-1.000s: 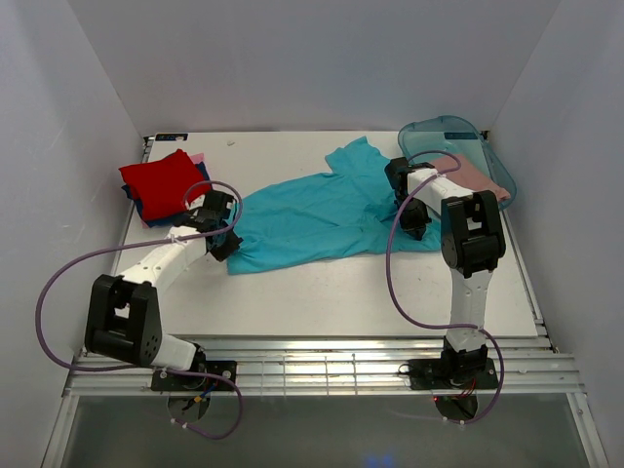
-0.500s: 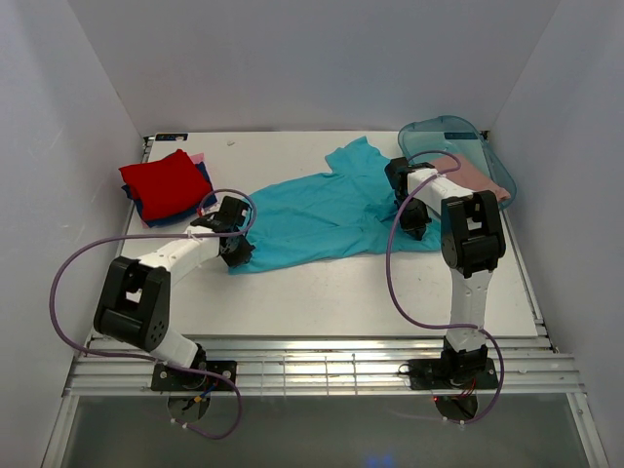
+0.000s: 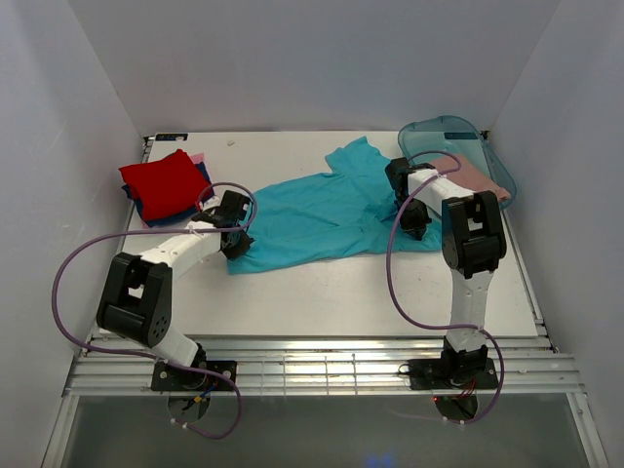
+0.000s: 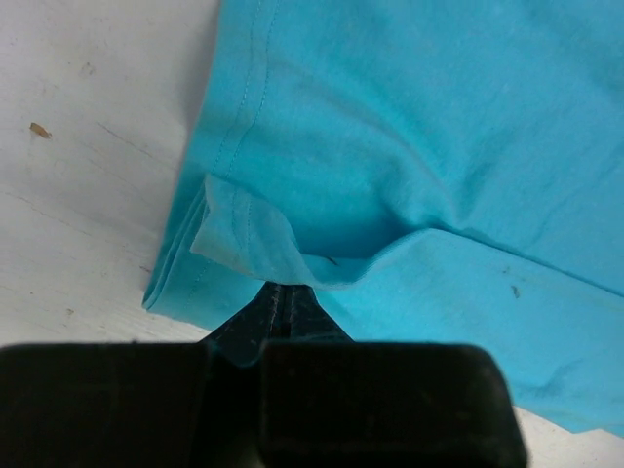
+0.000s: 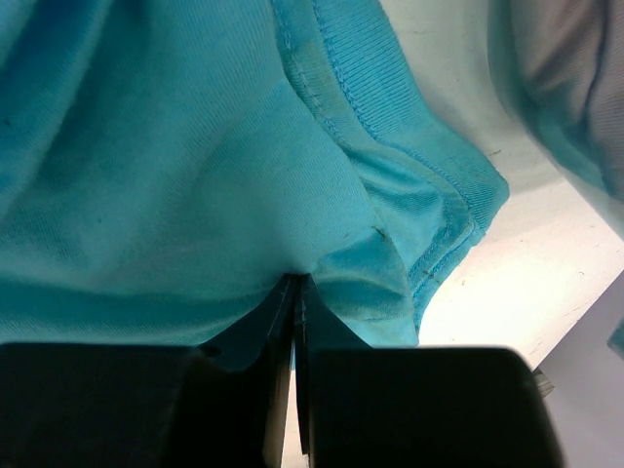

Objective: Fold and stack the t-shirts
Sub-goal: Fold the flattened tshirt in 1/3 of the way

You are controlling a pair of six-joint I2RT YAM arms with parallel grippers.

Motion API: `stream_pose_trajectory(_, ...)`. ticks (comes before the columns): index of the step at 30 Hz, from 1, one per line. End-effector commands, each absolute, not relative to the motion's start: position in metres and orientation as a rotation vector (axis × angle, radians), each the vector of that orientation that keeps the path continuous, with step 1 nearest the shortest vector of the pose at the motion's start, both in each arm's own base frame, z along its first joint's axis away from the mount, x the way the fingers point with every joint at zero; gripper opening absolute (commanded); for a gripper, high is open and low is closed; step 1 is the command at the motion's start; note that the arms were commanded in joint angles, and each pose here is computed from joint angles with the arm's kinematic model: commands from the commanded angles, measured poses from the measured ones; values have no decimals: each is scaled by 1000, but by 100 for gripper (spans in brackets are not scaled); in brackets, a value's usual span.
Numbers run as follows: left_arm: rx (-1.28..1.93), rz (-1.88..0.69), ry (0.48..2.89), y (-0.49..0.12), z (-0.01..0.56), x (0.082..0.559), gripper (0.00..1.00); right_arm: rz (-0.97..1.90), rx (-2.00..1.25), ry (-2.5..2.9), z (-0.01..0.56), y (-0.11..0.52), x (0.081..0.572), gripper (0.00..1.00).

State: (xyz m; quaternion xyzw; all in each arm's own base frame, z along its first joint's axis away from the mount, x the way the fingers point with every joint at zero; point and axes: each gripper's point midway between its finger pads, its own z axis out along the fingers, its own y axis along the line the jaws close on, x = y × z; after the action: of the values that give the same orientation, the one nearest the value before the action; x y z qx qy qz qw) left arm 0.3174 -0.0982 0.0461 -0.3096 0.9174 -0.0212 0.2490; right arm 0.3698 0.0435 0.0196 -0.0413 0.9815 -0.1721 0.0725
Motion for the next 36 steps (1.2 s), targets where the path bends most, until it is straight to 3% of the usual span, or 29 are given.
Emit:
stream_pose_trajectory(1,-841,-44,2420,-94,64,336,0,-483,-124,2969,16,44,363,8)
stream_pose_trajectory(16,-842,160,2361,-41,63,354,0,-459,-134,2969,21,45,357,8)
stream_pose_trajectory(27,-916,-173,2313,-93,96,328,0,-465,-130,2972,21,44,352,8)
stream_pose_trajectory(36,-936,-192,2408,-107,58,306,0,-452,-125,2971,23,45,353,8)
